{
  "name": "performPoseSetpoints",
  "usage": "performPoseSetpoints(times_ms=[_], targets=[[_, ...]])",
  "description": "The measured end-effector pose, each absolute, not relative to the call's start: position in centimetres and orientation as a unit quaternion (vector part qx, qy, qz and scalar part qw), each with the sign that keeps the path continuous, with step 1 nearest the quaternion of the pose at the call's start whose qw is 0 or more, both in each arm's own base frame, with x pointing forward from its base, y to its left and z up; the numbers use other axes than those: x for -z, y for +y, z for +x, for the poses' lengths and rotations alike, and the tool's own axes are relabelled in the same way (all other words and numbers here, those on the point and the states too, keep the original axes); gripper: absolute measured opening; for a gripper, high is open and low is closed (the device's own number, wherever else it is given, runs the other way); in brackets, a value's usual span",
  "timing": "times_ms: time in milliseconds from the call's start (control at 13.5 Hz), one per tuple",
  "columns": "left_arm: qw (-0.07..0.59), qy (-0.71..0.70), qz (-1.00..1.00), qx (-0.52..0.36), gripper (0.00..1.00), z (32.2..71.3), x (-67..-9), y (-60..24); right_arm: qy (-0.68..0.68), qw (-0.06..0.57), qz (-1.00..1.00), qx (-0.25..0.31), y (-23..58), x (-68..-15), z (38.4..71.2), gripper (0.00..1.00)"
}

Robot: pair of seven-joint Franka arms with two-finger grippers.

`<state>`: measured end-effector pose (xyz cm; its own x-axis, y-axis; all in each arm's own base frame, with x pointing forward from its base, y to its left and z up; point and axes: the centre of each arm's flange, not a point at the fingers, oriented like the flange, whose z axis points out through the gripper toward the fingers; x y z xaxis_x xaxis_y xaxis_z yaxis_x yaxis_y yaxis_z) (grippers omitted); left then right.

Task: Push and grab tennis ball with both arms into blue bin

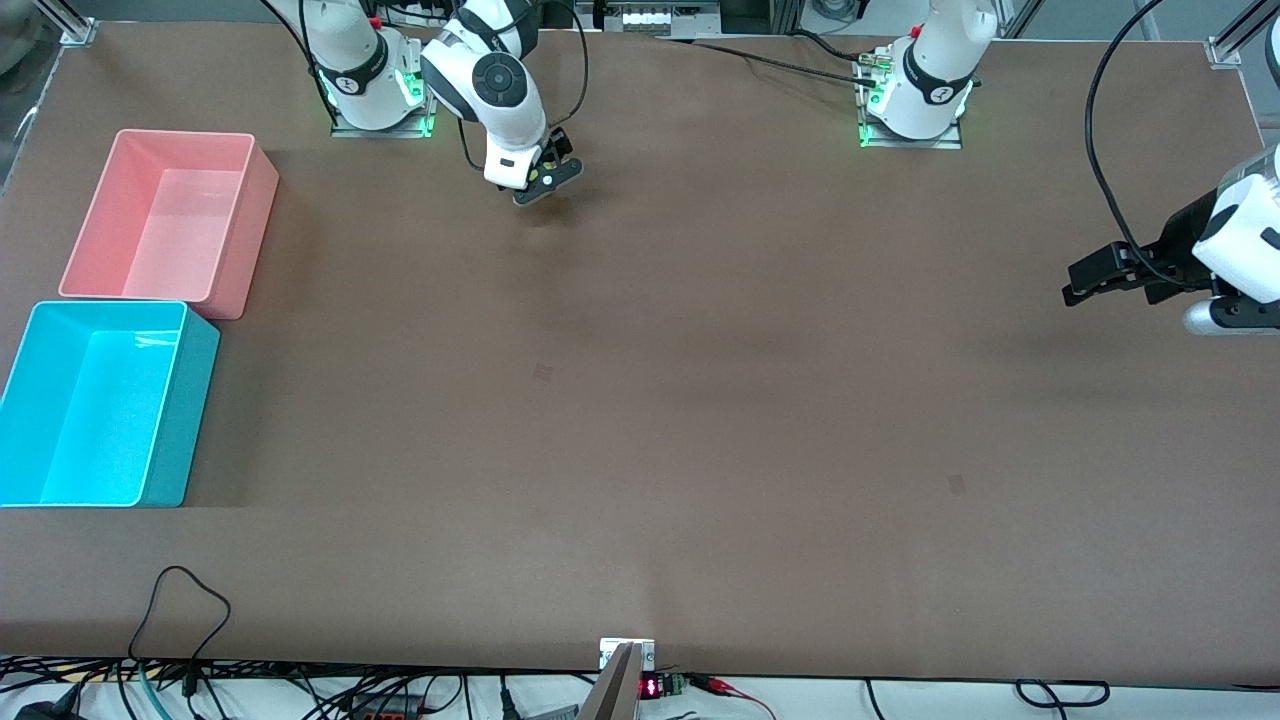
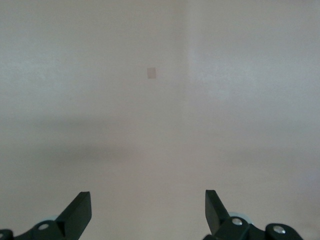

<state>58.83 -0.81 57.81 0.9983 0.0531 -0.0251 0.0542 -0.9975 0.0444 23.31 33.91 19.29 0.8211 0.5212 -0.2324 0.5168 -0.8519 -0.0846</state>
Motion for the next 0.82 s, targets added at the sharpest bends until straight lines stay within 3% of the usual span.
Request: performPoseSetpoints(times_ms=[223, 371, 816], targets=[[0.019, 0.024, 0.999, 0.011, 1.00, 58.81, -57.88, -0.81, -0.272, 0.009, -0.954, -0.125, 33.91, -19.25, 23.29, 0.84], [0.019, 0.024, 0.999, 0.012, 1.00, 58.78, -57.88, -0.80, -0.272, 0.009, -0.954, -0.125, 33.93, -19.28, 23.31, 0.70], [0.019, 0.026, 0.999, 0.012, 1.00, 58.78, -57.87, -0.61, -0.282, 0.007, -0.952, -0.120, 34.10, -19.40, 23.36, 0.66]])
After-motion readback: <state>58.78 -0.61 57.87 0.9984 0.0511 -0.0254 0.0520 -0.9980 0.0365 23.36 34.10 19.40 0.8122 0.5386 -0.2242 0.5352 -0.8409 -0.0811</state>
